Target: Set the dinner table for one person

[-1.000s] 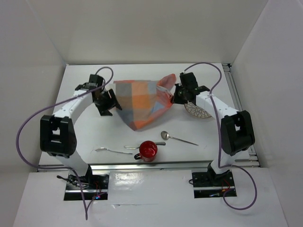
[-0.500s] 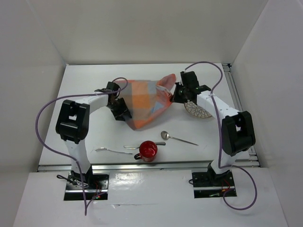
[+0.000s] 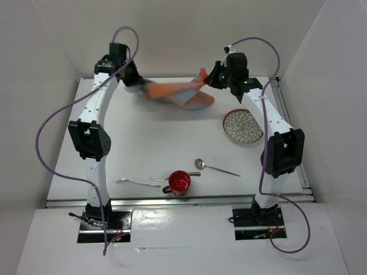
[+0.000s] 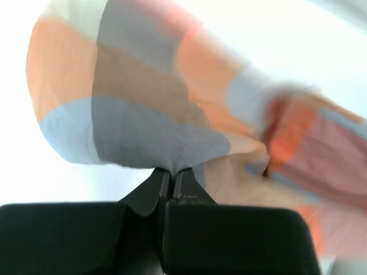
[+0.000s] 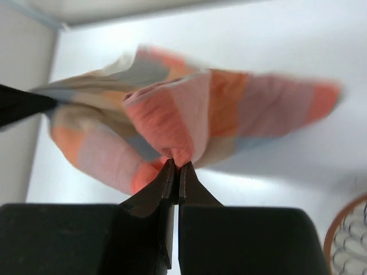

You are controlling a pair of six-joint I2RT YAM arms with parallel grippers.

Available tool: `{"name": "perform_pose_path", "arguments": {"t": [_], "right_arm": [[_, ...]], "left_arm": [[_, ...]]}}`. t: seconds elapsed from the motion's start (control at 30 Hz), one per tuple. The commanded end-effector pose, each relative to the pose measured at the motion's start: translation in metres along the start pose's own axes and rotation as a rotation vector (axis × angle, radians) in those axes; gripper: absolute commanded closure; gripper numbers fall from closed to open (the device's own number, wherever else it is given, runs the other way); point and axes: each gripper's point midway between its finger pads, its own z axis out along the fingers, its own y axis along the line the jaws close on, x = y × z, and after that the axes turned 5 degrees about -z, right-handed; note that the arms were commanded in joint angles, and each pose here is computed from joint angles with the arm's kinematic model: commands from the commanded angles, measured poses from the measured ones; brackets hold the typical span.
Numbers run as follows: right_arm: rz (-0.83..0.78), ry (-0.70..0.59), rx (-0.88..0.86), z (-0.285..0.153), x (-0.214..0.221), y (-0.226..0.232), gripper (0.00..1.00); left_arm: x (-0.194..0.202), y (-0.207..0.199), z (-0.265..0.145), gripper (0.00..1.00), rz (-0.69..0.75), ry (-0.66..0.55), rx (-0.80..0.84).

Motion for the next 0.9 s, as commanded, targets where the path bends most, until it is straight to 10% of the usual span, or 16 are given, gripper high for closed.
{"name": "perform_pose_path", "arguments": {"t": [0.0,0.17,0.27,0.33,0.43,0.63,0.73,0.87], "right_arm": [[-0.045,-0.169,-0.087,-0.022,-0.062,0.019,1.00],[-0.049,-0.180,-0.134,-0.051,-0.028,0.024,1.00],[0.002,-0.028,-0.106,-0.048,0.060,0.006,1.00],[0.021,0.073,-0.105,-0.055,0.118,-0.001,0.77],[0.097,0.222,0.062,-0.069,0.188,-0.028,0.30],[0.139,0.146,0.282,-0.101,0.175,-0.058,0.26],[0.078,0.063,0.212,-0.105,0.139,-0.038,0.38],[0.020,0.096,0.179,-0.079,0.126,-0.027,0.77]], "left_arm": [[-0.045,-0.017,-0.070,1.00,0.143,-0.146,0.004],[-0.034,0.006,-0.098,1.00,0.175,-0.151,-0.011],[0.000,0.041,-0.080,0.36,0.158,-0.023,-0.097],[0.014,0.074,-0.075,0.06,0.130,0.025,-0.220],[0.029,0.108,-0.070,0.05,0.101,0.079,-0.330],[0.030,0.117,-0.072,0.13,0.095,0.061,-0.368],[0.040,0.125,-0.068,0.21,0.093,0.092,-0.387],[0.064,0.134,-0.054,0.24,0.050,0.136,-0.373]]}}
